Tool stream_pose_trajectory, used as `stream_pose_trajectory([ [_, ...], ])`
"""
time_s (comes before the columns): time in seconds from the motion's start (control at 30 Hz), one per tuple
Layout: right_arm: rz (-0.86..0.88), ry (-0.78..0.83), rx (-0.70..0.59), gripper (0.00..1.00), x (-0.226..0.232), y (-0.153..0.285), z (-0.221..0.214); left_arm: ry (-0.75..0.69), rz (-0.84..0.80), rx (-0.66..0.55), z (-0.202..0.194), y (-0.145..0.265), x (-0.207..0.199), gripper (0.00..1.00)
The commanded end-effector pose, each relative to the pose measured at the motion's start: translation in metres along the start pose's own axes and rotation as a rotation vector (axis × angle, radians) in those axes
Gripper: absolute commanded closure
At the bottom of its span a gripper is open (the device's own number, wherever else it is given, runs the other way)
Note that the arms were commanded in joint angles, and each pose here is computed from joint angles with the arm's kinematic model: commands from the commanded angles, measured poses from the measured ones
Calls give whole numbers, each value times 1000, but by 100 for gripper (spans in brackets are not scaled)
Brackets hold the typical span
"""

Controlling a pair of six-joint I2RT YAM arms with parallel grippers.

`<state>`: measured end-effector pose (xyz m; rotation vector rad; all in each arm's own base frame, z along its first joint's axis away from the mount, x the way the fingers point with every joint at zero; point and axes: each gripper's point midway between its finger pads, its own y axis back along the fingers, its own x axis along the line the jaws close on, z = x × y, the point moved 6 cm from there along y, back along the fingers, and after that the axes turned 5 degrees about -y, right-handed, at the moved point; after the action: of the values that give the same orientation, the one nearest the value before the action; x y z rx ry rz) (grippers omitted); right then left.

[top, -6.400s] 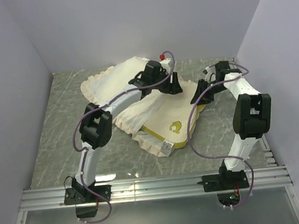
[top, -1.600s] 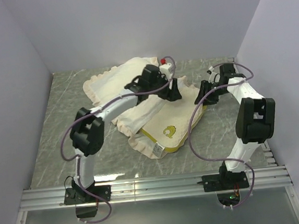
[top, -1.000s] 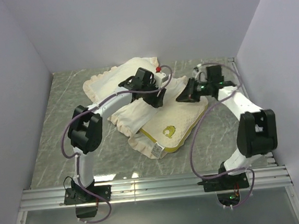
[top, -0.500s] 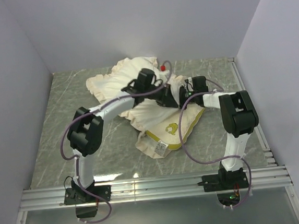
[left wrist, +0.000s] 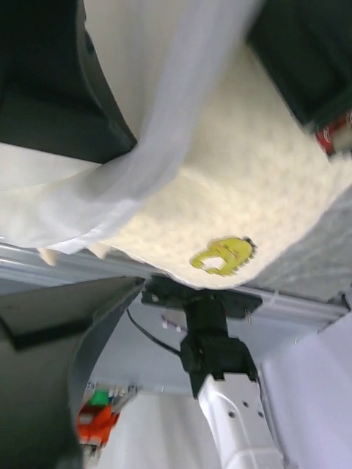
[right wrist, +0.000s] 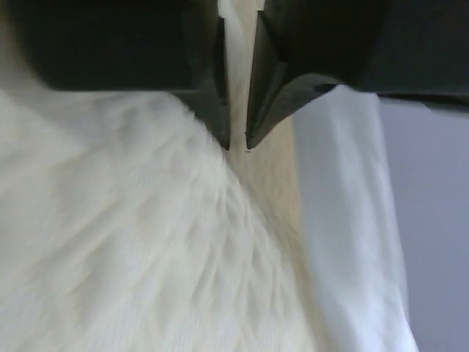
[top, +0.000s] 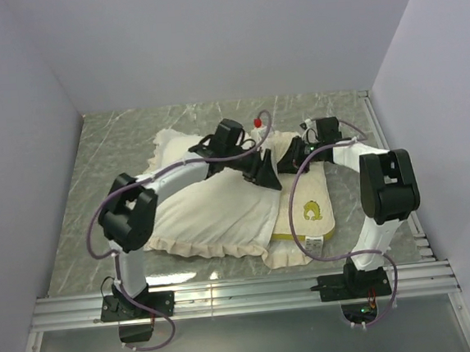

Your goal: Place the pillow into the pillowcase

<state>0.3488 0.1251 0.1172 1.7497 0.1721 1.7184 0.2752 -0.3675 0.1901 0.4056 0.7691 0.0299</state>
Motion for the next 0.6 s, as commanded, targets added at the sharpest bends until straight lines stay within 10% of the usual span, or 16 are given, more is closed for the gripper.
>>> stream_pose_trajectory([
  [0.0, -5, 167, 119, 71, 19, 28, -20, -176, 141, -63, 12, 65, -16, 32],
  [0.23, -303, 392, 188, 62, 32, 91, -27, -150, 525, 9, -34, 154, 41, 34],
  [0.47, -507, 454, 378, 59, -10, 109, -62, -18, 538, 174, -86, 127, 96, 46],
  [0.57, -484, 388, 415, 59, -32, 85, -72, -13, 571, 133, -51, 107, 136, 54],
])
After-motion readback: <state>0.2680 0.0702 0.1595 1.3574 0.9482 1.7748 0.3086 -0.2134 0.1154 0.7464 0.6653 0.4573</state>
